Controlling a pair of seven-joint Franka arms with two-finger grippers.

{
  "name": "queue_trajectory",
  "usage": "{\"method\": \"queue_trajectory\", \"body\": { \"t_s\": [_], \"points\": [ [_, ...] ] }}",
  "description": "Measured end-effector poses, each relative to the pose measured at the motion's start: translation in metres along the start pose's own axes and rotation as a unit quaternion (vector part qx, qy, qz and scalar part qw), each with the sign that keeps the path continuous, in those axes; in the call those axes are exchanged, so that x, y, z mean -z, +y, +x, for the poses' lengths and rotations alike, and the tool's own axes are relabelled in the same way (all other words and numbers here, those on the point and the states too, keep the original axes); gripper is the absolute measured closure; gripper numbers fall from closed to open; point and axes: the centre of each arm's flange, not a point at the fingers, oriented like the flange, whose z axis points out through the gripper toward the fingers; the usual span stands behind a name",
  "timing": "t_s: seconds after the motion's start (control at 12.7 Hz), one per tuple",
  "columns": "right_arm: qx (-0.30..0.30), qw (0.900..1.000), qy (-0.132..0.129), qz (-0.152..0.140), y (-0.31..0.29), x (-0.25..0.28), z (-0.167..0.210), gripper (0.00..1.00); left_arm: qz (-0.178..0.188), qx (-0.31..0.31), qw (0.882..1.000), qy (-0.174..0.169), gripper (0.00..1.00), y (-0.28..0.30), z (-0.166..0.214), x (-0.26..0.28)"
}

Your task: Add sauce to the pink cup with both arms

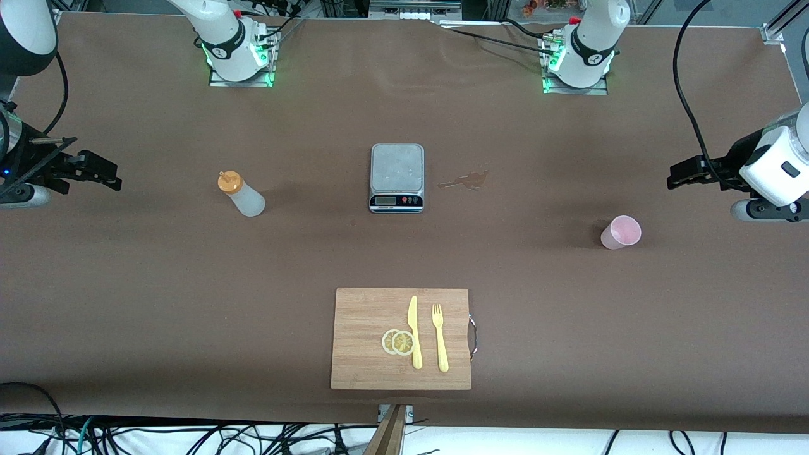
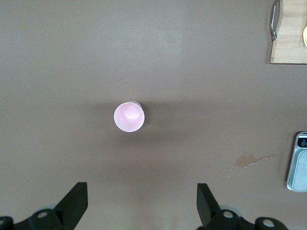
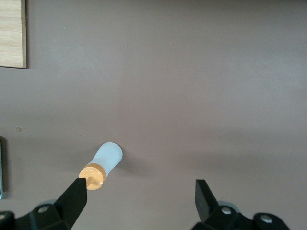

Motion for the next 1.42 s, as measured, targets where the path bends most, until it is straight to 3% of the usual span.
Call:
{"method": "queue_trajectory", "body": {
  "t_s": [0.47,0.79,1.1,1.42],
  "points": [
    [0.000,1.000,0.000,0.000,0.000,0.000,0.000,0.00,0.000,0.005,1.000,-0.010,0.00,-0.006,0.006,-0.011],
    [0.000,1.000,0.000,0.000,0.000,0.000,0.000,0.00,-0.002,0.010,0.998,-0.055,0.00,-0.021,0.032,-0.067],
    [0.001,1.000,0.000,0.000,-0.001,0.000,0.000,0.00,-0.007,-0.011,0.999,-0.035,0.00,-0.050,0.058,-0.153],
    [0.000,1.000,-0.001,0.000,0.000,0.000,0.000,0.00,-0.004,-0.021,1.000,-0.018,0.00,-0.083,0.052,-0.223]
  ]
}}
